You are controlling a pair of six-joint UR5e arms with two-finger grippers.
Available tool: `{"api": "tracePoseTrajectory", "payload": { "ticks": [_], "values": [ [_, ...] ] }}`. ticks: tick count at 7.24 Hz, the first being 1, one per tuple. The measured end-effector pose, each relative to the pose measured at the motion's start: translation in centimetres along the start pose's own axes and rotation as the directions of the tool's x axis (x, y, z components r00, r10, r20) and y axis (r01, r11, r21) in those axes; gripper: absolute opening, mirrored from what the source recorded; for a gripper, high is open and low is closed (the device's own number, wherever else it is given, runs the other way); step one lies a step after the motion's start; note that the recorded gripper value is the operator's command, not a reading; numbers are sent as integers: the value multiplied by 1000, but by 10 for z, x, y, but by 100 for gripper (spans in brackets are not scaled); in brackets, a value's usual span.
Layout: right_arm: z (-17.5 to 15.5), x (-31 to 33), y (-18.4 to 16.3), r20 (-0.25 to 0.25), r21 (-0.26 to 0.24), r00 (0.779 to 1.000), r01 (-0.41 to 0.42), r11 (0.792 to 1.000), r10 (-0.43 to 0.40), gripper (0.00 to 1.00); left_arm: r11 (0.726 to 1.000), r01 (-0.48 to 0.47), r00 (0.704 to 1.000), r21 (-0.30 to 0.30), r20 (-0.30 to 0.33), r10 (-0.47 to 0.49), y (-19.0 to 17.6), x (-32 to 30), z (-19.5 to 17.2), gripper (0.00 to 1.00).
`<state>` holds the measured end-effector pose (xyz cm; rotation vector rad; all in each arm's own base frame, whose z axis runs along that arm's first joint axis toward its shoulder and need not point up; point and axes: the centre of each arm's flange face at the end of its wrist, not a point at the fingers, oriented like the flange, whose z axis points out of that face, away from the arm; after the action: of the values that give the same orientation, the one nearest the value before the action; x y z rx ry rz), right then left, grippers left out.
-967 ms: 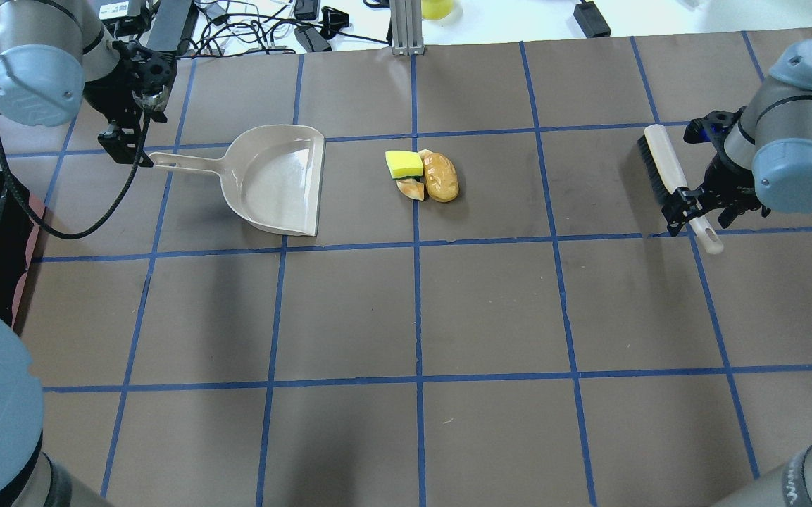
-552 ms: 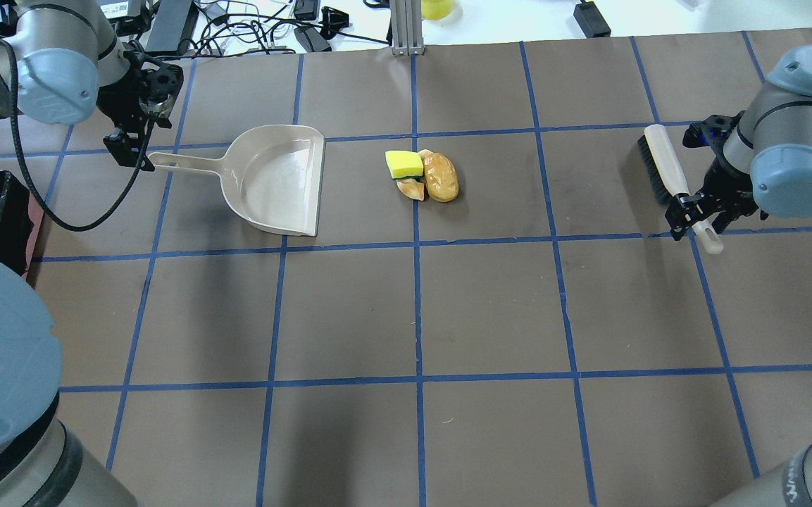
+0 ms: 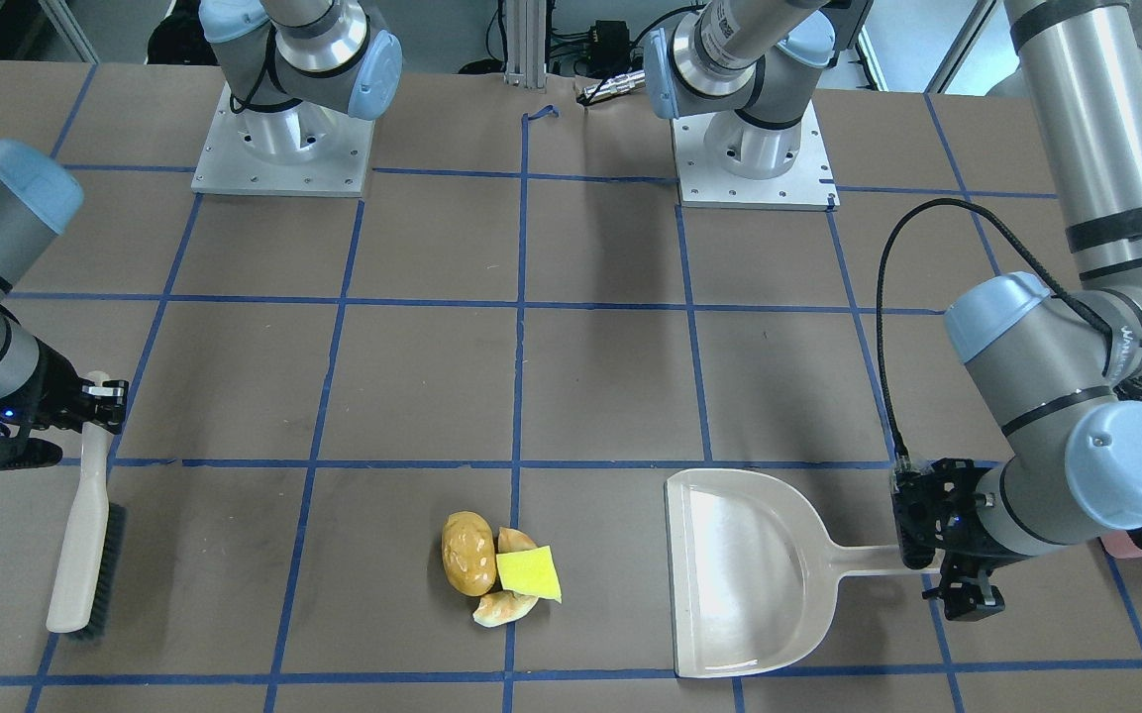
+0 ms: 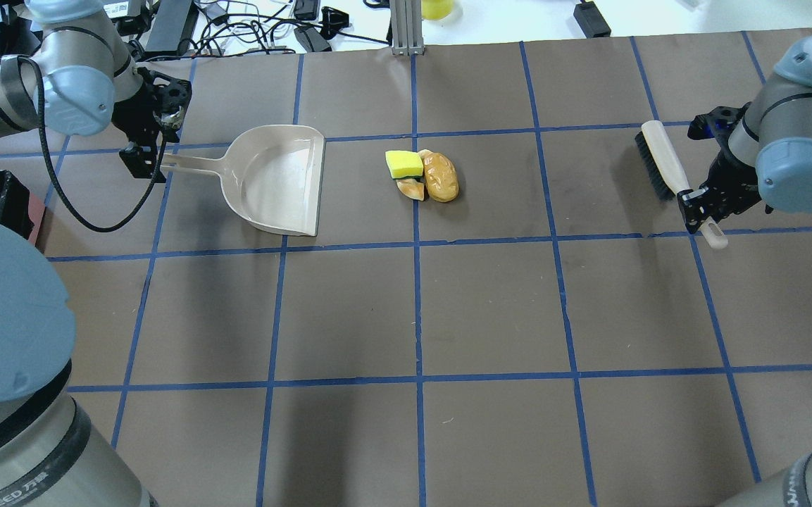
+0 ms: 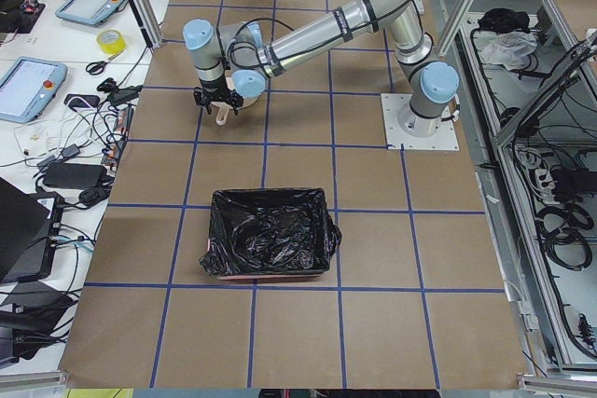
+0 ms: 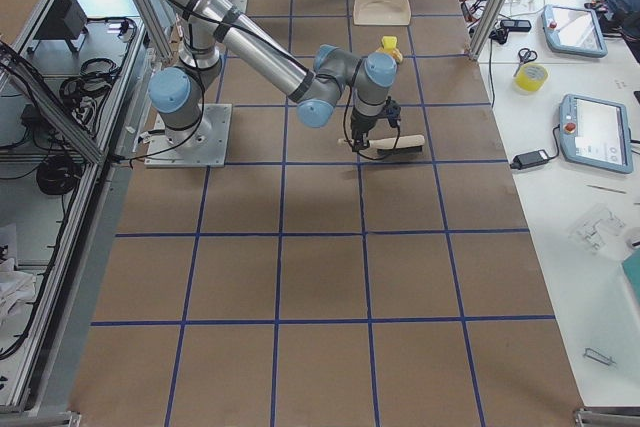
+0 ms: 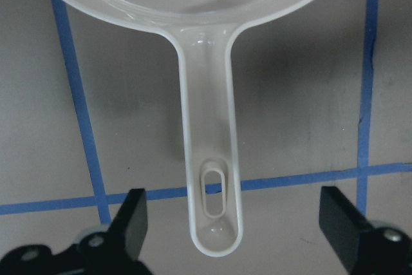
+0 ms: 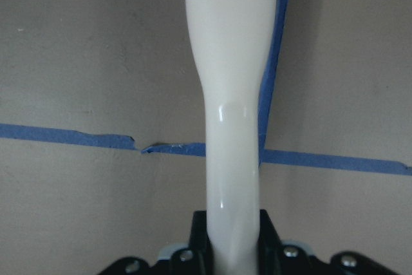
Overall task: Sweep and dump trash into bin
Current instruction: 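Lift the white brush with the right gripper and carry it toward the sponge and potato, then sweep the sponge and potato into the dustpan with the right gripper's brush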
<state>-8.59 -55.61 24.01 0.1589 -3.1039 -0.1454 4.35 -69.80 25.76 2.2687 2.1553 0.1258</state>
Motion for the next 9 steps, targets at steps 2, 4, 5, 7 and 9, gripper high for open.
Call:
{"api": "tracePoseTrajectory", "payload": {
  "ticks": [2,4,5,7,9],
  "values": [
    [-17,-35,-6,-28,24,997,-71,997,71,0,1000,2,1000,18,4,-2,-2,-2,4,90],
    [-30,-114,-21,-68,26,995,-74,997,76,0,999,5,1000,39,2,-5,-3,-2,8,73],
    [-33,-158,-26,-83,15,993,-80,997,81,0,999,5,1000,42,1,-5,-3,-2,9,65],
    [-30,-241,-36,-119,13,984,-130,991,130,0,999,4,1000,45,-1,-4,-3,-1,11,50],
    [-26,-306,-56,-127,26,973,-193,981,195,0,999,1,1000,45,-2,-1,-5,-1,12,27]
  ]
}}
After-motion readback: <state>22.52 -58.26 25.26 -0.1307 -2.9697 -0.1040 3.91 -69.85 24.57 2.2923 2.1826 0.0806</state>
